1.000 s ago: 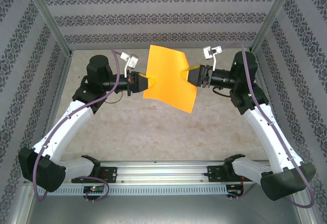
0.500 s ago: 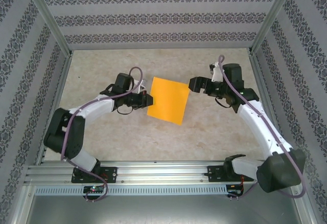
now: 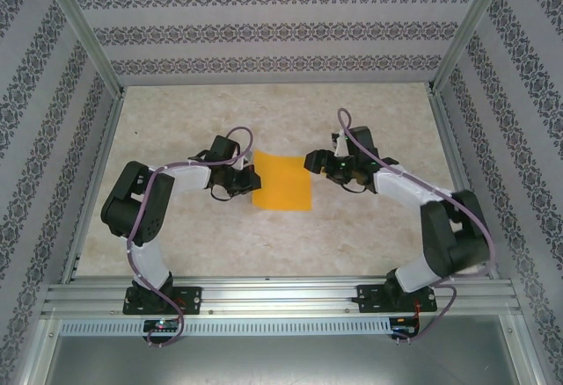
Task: Fold a paper plane with a square sheet of paper (fold left side to right side)
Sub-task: First fold in half a square sheet of paper at the center of the table.
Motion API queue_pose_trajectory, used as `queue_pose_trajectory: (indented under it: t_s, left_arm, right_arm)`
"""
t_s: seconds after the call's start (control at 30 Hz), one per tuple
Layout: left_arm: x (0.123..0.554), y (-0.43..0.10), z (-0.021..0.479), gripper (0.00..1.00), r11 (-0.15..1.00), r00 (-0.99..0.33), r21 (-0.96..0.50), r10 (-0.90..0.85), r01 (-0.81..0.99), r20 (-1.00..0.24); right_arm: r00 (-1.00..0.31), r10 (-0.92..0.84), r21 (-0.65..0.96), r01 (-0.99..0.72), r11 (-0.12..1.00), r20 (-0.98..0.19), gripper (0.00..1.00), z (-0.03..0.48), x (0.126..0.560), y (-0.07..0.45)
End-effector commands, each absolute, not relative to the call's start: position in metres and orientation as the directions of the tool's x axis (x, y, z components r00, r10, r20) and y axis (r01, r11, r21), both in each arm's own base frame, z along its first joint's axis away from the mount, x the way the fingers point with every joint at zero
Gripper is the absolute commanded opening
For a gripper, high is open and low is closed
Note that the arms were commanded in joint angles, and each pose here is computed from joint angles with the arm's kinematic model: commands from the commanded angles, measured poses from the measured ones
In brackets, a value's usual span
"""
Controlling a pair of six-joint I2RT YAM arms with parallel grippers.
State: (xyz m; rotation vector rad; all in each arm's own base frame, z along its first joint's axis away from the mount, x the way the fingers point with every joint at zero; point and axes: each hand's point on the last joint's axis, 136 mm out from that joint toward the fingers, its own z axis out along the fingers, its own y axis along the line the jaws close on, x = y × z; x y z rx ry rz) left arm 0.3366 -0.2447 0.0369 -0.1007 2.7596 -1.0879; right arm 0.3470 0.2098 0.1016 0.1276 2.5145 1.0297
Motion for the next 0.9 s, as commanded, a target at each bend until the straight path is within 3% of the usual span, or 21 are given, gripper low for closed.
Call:
queue_pose_trajectory:
  t_s: [0.0,0.2,0.57,0.87]
  left_arm:
    - [0.344,-0.245,0.043,0.0,0.758,-0.979,-0.65,-0.084,0.06,-0.188]
    - [0.345,-0.247,0.056,0.03,0.755,-0.976,-0.649,-0.057,0.096,-0.211]
    - [0.352,-0.275,0.088,0.36,0.635,-0.96,-0.749,-0.039,0.19,-0.277]
    - [0.345,-0.312,0.103,0.54,0.544,-0.948,-0.791,0.026,0.28,-0.318]
  right_arm:
    - [-0.902,0.284,0.757,-0.068,0.65,-0.325,0.63,0.103,0.371,0.237]
    - [-0.931,0.266,0.721,0.004,0.693,-0.25,0.59,0.06,0.387,0.246]
    - [-0.954,0.231,0.633,0.06,0.771,-0.19,0.57,0.018,0.37,0.237]
    - [-0.951,0.25,0.669,0.068,0.74,-0.18,0.58,0.018,0.369,0.24]
